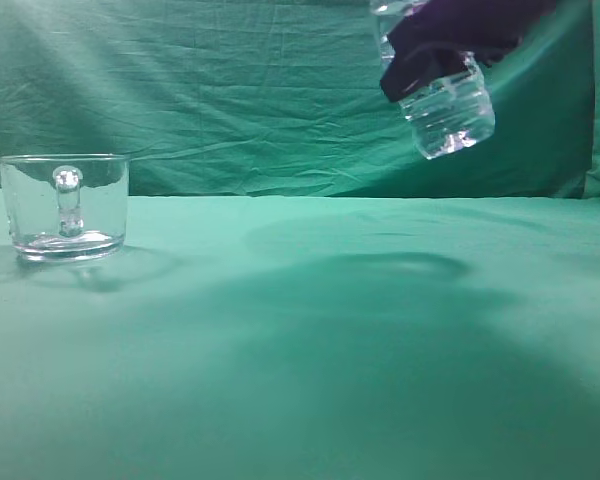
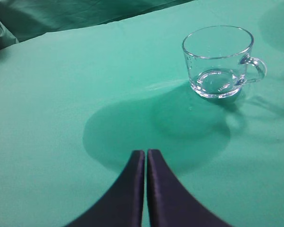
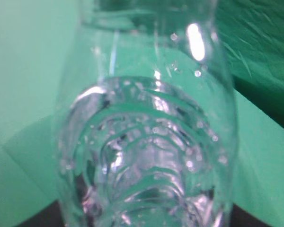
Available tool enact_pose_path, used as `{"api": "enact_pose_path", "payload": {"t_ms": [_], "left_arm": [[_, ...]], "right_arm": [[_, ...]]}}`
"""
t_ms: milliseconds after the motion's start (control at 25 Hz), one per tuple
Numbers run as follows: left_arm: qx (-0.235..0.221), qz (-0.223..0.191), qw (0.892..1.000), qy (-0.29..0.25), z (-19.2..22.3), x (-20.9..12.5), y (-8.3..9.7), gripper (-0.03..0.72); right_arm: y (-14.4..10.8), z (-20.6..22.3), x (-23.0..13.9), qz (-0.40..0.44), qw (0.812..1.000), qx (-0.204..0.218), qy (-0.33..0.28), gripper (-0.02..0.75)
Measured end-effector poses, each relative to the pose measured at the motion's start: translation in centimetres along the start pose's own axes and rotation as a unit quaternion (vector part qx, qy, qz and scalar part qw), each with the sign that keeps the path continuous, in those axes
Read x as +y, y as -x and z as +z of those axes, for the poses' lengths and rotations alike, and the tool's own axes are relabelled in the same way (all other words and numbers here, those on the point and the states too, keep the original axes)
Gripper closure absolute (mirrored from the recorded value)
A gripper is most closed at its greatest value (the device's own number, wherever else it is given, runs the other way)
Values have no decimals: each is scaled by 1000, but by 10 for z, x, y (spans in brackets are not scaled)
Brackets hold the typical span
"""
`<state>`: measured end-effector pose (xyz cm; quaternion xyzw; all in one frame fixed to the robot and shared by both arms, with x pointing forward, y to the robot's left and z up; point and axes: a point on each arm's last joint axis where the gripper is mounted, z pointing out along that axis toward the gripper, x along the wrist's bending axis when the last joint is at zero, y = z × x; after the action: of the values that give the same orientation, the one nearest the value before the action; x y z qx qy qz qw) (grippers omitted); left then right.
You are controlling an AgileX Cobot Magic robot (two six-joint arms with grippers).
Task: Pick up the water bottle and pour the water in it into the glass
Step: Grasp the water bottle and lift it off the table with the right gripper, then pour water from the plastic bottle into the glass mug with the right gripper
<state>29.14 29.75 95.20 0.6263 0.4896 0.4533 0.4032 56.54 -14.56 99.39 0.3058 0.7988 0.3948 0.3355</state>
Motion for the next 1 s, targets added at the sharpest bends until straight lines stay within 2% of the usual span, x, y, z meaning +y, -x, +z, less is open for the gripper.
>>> {"api": "enact_pose_path", "payload": {"t_ms": [160, 320, 760, 1000], "left_arm": [[0, 0, 1000, 0, 0, 0, 0, 688], [0, 0, 1000, 0, 0, 0, 0, 688], [0, 0, 1000, 0, 0, 0, 0, 688], [0, 0, 1000, 0, 0, 0, 0, 688]], "right_arm": [[-9, 8, 39, -35, 999, 8, 2, 420], [-21, 28, 62, -51, 998, 18, 14, 420], [-58, 93, 93, -162, 986, 32, -5, 420], [-76, 111, 90, -235, 971, 39, 2, 420]]}}
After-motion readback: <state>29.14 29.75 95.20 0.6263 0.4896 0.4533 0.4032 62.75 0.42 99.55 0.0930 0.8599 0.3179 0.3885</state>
